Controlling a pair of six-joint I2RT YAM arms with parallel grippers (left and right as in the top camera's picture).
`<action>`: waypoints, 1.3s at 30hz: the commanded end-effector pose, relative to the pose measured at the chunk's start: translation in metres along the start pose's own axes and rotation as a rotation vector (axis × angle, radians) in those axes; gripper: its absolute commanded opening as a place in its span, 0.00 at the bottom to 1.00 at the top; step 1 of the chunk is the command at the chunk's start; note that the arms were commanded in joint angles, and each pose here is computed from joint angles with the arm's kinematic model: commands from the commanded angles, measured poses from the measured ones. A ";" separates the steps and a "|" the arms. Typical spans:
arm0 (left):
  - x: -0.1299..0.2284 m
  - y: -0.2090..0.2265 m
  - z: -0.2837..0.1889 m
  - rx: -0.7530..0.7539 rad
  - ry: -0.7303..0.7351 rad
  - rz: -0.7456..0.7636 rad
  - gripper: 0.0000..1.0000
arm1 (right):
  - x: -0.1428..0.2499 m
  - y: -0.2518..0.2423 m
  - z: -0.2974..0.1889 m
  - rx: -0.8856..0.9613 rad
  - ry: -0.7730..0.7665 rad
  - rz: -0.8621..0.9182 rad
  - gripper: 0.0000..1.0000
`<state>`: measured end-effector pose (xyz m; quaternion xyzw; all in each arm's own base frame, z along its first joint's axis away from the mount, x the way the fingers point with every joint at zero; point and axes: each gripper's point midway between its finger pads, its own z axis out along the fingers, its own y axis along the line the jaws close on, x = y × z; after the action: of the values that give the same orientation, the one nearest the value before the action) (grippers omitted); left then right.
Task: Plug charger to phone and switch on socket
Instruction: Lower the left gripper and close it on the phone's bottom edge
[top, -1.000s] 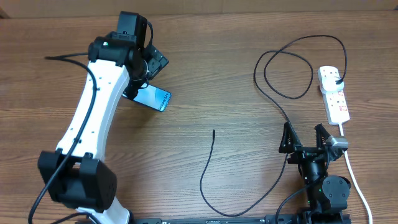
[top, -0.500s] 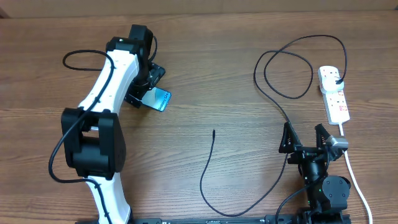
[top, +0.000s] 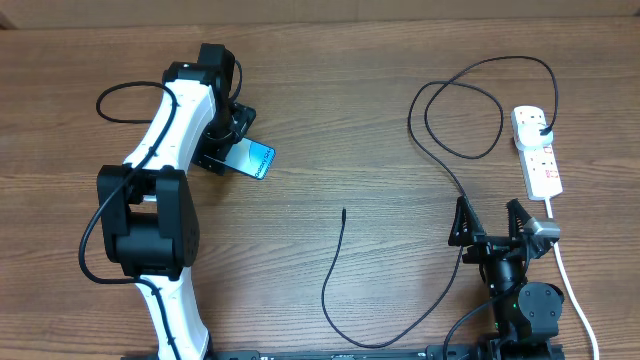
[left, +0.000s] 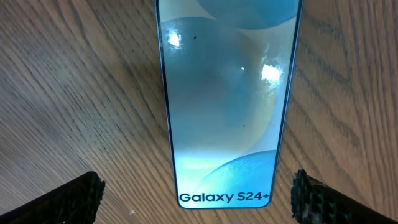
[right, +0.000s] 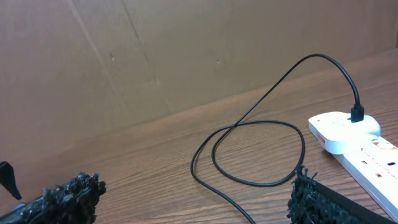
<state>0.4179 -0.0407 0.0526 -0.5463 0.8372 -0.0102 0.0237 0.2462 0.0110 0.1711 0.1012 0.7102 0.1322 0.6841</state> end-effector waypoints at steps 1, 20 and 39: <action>-0.001 -0.006 -0.001 0.014 -0.001 -0.055 1.00 | 0.002 0.000 0.000 -0.004 -0.004 -0.004 1.00; -0.003 -0.013 0.027 0.004 0.006 -0.058 1.00 | 0.002 0.000 0.000 -0.004 -0.004 -0.004 1.00; -0.010 -0.020 0.028 0.030 -0.030 -0.058 1.00 | 0.002 0.000 0.000 -0.004 -0.004 -0.004 1.00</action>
<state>0.4379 -0.0430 0.0284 -0.5647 0.8241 -0.0234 0.0375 0.2462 0.0109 0.1710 0.1010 0.7103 0.1318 0.6840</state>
